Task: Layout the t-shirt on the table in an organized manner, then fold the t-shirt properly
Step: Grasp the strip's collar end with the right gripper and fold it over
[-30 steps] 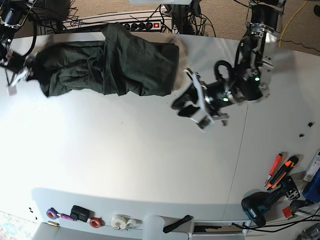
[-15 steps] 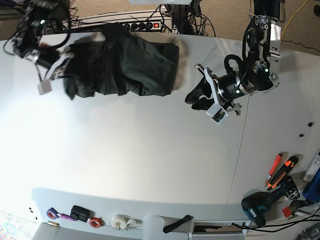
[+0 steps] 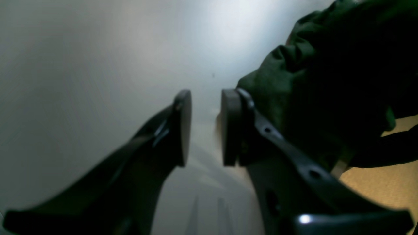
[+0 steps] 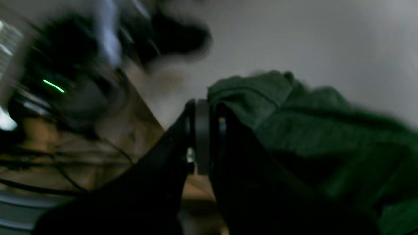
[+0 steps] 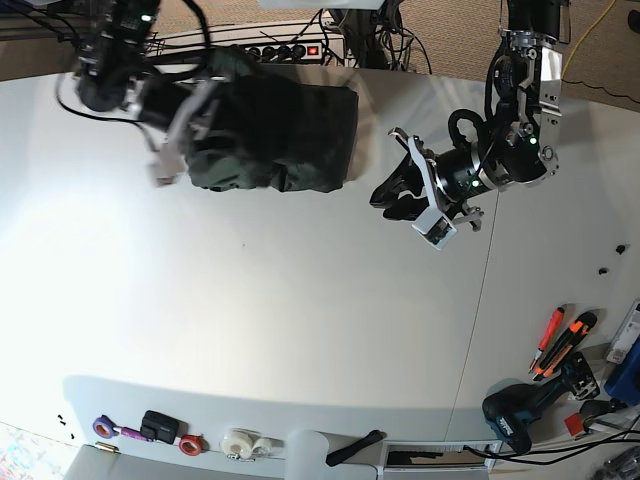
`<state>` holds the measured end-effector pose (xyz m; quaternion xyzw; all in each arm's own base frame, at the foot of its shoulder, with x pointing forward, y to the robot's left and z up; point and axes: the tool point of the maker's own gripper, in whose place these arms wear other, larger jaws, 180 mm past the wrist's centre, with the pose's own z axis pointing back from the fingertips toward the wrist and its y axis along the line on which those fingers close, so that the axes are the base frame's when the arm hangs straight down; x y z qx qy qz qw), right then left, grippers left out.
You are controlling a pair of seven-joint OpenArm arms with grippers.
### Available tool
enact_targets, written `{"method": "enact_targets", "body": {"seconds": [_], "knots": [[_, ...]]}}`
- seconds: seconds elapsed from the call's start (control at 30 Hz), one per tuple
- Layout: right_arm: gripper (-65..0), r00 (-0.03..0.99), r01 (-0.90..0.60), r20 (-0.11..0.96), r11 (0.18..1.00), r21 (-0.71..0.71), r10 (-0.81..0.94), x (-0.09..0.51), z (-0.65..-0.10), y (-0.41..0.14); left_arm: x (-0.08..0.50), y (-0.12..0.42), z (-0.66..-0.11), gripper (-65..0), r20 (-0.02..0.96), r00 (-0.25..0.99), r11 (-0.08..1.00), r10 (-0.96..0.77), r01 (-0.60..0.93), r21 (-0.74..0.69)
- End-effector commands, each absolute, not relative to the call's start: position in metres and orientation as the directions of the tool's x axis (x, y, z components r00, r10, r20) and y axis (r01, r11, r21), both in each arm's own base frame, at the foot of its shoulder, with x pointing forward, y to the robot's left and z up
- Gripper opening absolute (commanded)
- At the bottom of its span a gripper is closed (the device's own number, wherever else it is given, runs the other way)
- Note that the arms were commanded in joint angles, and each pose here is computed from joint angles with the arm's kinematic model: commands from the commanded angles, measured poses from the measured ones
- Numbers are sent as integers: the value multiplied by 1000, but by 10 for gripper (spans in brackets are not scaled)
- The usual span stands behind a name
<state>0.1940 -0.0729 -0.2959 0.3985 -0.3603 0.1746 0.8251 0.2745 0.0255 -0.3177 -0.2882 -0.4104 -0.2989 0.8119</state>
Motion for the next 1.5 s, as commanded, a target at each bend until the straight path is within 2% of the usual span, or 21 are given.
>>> {"method": "enact_targets", "body": {"seconds": [0.0, 0.17, 0.43, 0.7, 1.07, 1.17, 1.27, 1.33, 1.47], "knots": [[-650, 659, -602, 752, 608, 517, 14, 195, -290, -65, 280, 24, -303, -500, 867, 446, 648, -223, 732, -210], [-650, 627, -627, 772, 653, 425, 100, 203, -307, -48, 280, 24, -304, -500, 866, 447, 648, -225, 732, -210], [-650, 593, -652, 795, 655, 382, 127, 213, -308, -25, 280, 24, -304, -500, 866, 447, 648, -225, 732, -210], [-650, 570, -622, 806, 726, 293, 163, 236, -310, -24, 280, 24, -304, -500, 866, 447, 648, -225, 732, -210], [-649, 540, -704, 806, 655, 274, 243, 226, -311, 8, 280, 24, -304, -500, 866, 447, 648, -225, 732, -210], [-533, 524, -736, 811, 618, 276, 262, 219, -310, 19, 280, 24, -304, -500, 866, 447, 648, -225, 732, -210], [-446, 521, -744, 811, 607, 279, 266, 217, -310, 23, 280, 24, -304, -500, 866, 447, 648, -225, 732, -210], [-424, 518, -745, 813, 606, 277, 265, 217, -309, 23, 280, 24, -304, -500, 866, 447, 648, -225, 732, -210], [-424, 471, -762, 843, 601, 241, 260, 218, -292, 24, 280, 24, -304, -500, 866, 447, 647, -225, 733, -210]]}}
